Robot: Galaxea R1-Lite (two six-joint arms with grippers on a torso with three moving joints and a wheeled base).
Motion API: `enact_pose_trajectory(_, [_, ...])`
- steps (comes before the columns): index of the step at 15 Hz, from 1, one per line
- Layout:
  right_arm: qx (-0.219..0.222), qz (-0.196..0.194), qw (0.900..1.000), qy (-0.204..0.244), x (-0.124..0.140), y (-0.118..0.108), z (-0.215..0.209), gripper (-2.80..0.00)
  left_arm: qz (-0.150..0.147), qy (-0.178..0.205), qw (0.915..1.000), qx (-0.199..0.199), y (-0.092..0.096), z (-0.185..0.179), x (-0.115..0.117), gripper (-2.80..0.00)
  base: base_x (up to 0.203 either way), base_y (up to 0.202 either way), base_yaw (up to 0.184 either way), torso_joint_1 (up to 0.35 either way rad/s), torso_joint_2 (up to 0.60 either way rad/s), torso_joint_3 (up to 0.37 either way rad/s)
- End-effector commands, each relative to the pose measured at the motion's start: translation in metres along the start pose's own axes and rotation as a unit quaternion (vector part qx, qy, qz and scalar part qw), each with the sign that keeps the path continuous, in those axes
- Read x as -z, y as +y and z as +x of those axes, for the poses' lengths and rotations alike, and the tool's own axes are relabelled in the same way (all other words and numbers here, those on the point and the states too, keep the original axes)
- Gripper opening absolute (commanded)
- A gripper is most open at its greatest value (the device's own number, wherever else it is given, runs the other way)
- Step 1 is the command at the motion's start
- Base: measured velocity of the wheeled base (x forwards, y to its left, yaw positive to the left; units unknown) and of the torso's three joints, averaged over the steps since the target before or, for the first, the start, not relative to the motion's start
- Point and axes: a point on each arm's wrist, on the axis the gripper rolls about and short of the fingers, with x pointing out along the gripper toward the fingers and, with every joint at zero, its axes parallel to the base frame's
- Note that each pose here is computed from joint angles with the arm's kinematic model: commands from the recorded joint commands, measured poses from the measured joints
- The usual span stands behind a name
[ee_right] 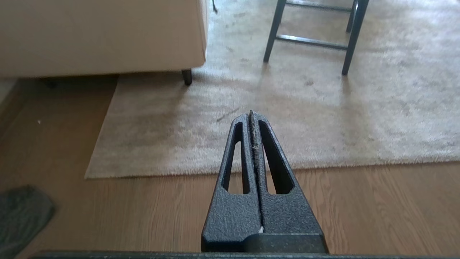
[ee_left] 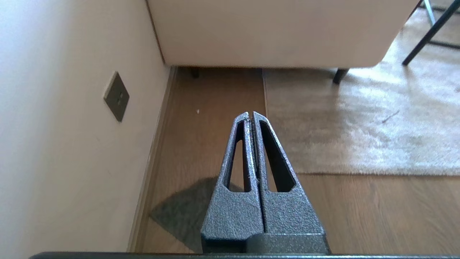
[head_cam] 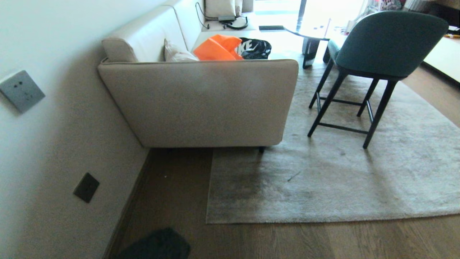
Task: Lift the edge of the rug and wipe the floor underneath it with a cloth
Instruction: Pick up the rag
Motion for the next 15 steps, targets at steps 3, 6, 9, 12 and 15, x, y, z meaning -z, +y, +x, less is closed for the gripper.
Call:
enact_pose_trajectory(3, [0.0, 0.0, 1.0, 0.0, 0.0, 0.0, 0.0, -2.8, 0.001, 0.0, 1.0, 0.0, 0.0, 0.0, 0.0, -2.8, 0.0, 0.0, 0.0, 0.004, 0.0, -0.203])
enact_pose_trajectory(6, [0.0, 0.0, 1.0, 0.0, 0.0, 0.0, 0.0, -2.8, 0.0, 0.0, 1.0, 0.0, 0.0, 0.0, 0.0, -2.8, 0.0, 0.0, 0.0, 0.005, 0.01, -0.191])
enact_pose_trajectory(9, [0.0, 0.0, 1.0, 0.0, 0.0, 0.0, 0.0, -2.8, 0.0, 0.0, 1.0, 0.0, 0.0, 0.0, 0.0, -2.8, 0.0, 0.0, 0.0, 0.003, 0.0, -0.195])
enact_pose_trajectory(12, [0.0, 0.0, 1.0, 0.0, 0.0, 0.0, 0.0, -2.8, 0.001, 0.0, 1.0, 0.0, 0.0, 0.0, 0.0, -2.8, 0.0, 0.0, 0.0, 0.005, 0.0, -0.197])
enact_pose_trajectory(15, [0.0, 0.0, 1.0, 0.0, 0.0, 0.0, 0.0, -2.8, 0.001, 0.0, 1.0, 0.0, 0.0, 0.0, 0.0, -2.8, 0.0, 0.0, 0.0, 0.003, 0.0, -0.201])
